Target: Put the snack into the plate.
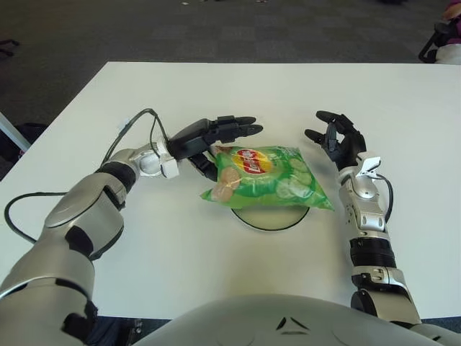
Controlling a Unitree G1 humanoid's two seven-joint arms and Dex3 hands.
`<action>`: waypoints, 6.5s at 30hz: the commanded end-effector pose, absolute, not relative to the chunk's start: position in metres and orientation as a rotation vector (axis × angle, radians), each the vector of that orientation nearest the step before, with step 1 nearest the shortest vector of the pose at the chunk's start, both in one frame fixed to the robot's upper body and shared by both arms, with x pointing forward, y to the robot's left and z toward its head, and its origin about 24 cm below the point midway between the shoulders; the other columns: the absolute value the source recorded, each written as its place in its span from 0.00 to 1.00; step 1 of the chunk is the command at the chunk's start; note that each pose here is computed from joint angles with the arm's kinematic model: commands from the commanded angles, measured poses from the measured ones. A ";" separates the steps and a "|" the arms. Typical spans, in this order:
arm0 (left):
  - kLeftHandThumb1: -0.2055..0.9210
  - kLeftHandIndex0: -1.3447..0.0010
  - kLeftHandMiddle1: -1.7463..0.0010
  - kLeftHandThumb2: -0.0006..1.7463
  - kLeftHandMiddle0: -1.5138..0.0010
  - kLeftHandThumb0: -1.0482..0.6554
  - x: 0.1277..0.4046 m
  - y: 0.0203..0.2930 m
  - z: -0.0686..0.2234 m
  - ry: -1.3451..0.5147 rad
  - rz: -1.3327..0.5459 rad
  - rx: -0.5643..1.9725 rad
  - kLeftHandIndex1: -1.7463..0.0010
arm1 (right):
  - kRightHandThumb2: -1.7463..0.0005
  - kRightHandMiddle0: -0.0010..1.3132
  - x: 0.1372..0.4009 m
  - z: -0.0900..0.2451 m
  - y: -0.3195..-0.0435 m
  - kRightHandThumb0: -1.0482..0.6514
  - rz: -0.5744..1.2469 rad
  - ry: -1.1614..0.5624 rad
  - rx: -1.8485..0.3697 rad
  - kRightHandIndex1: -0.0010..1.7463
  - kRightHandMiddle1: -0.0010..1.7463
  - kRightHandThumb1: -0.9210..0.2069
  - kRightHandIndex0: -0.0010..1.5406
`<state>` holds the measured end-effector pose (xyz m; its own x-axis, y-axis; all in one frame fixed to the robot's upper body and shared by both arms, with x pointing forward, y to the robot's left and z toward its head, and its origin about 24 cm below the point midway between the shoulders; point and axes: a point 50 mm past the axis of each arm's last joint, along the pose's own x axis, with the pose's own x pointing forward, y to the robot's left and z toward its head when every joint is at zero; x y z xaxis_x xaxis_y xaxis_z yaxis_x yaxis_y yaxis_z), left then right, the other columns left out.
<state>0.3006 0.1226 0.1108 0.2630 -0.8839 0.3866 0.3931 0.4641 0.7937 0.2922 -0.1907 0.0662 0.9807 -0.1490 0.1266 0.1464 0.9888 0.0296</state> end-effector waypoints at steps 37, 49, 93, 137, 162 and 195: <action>1.00 0.79 0.53 0.34 0.62 0.38 0.371 0.172 0.098 -0.358 0.145 -0.127 0.20 | 0.61 0.29 0.336 0.094 -0.220 0.29 -0.383 -0.265 -0.062 0.00 0.28 0.00 0.44; 1.00 0.85 0.46 0.29 0.73 0.41 0.380 0.173 0.099 -0.249 0.302 -0.049 0.01 | 0.62 0.22 0.341 0.097 -0.199 0.26 -0.359 -0.426 -0.029 0.01 0.13 0.00 0.27; 1.00 0.82 0.28 0.27 0.64 0.41 0.376 0.174 0.100 -0.289 0.011 -0.119 0.03 | 0.74 0.24 0.329 0.085 -0.208 0.41 -0.484 -0.415 -0.310 0.29 0.84 0.00 0.52; 1.00 0.74 0.24 0.22 0.54 0.41 0.331 0.170 0.092 -0.507 0.038 0.032 0.09 | 0.76 0.23 0.283 0.082 -0.220 0.41 -0.455 -0.369 -0.115 0.32 0.93 0.00 0.56; 1.00 0.69 0.23 0.18 0.47 0.41 0.313 0.161 0.082 -0.439 0.115 -0.021 0.13 | 0.75 0.21 0.277 0.089 -0.216 0.41 -0.375 -0.389 -0.112 0.31 0.95 0.00 0.57; 1.00 0.69 0.18 0.18 0.43 0.41 0.315 0.154 0.083 -0.365 0.128 -0.090 0.13 | 0.70 0.14 0.280 0.092 -0.208 0.42 -0.364 -0.370 -0.101 0.32 1.00 0.00 0.57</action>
<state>0.3138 0.1516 0.0821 0.9267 0.1312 0.3520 -0.0986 0.9891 -0.1089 0.2770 -0.2102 0.0869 0.8715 -0.3321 0.3607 0.3700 0.9282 -0.0393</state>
